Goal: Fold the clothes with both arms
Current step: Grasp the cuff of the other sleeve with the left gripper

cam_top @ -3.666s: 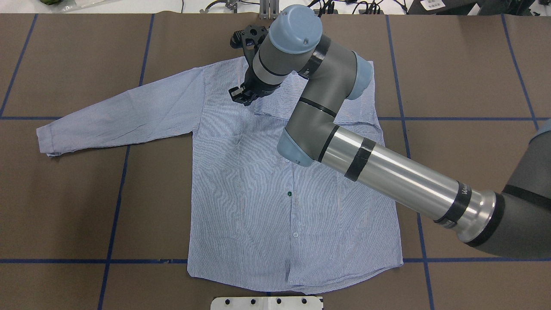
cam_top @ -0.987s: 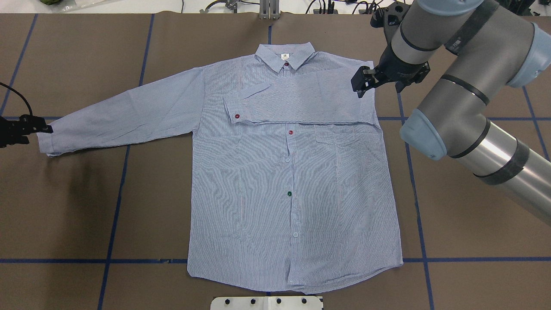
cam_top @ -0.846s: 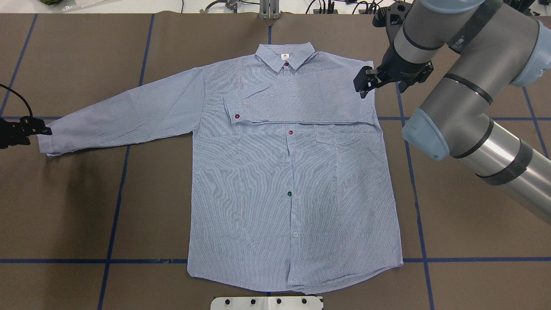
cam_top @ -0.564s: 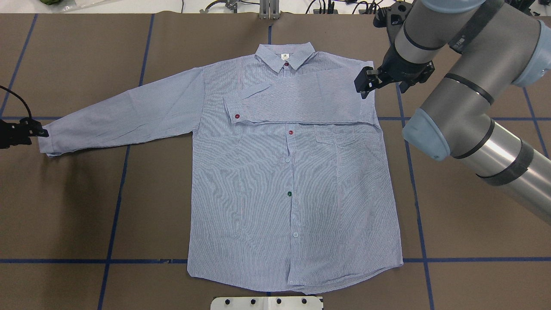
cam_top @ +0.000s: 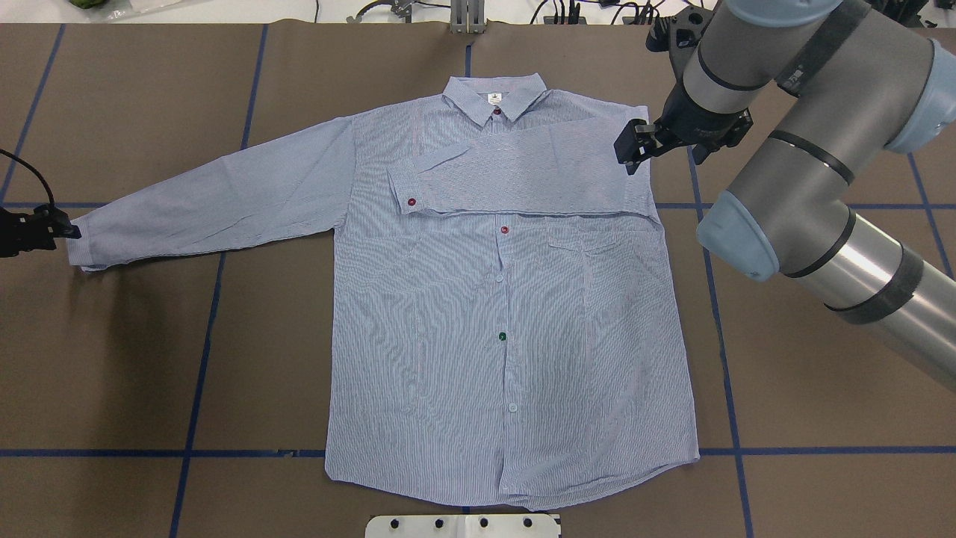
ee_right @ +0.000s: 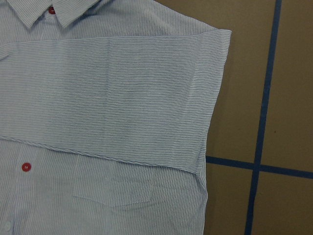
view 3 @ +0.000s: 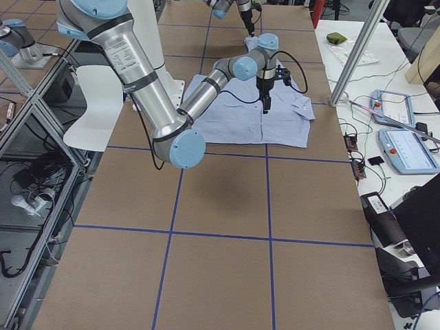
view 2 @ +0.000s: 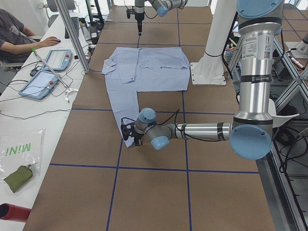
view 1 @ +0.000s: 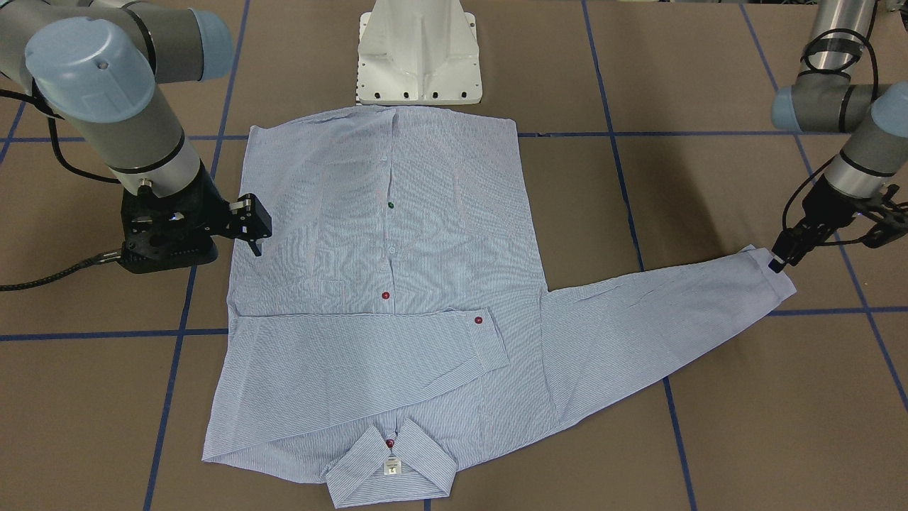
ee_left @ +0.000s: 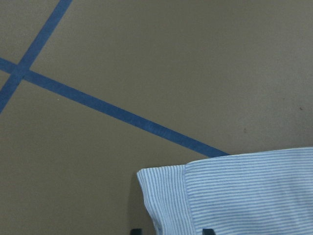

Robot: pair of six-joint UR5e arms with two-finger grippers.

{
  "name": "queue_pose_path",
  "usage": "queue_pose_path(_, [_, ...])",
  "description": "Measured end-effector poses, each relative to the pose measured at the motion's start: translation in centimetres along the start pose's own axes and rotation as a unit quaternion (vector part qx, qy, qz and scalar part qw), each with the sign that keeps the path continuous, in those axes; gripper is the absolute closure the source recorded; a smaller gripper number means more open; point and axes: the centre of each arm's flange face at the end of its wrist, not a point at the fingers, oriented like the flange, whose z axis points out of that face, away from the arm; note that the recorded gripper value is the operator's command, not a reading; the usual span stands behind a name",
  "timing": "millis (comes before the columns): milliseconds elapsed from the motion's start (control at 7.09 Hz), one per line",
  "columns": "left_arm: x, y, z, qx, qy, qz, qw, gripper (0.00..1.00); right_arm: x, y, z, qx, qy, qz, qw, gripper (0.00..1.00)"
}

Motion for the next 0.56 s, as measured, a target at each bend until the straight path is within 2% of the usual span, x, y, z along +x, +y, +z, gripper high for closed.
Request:
queue_pose_path(282, [-0.19,0.18,0.68,-0.003,-0.006,0.000,1.0000,0.55,0.10,-0.02,0.14,-0.001,0.001,0.001,1.0000,0.00])
queue_pose_path(423, [-0.25,0.22,0.82,-0.003,-0.007,0.000,1.0000,0.63,0.11,-0.02,0.17,-0.001,0.002,0.001,1.0000,0.00])
queue_pose_path(564, [-0.26,0.22,0.86,-0.004,-0.007,0.000,1.0000,0.75,0.12,-0.02,0.17,-0.001,0.002,0.001,1.0000,0.00])
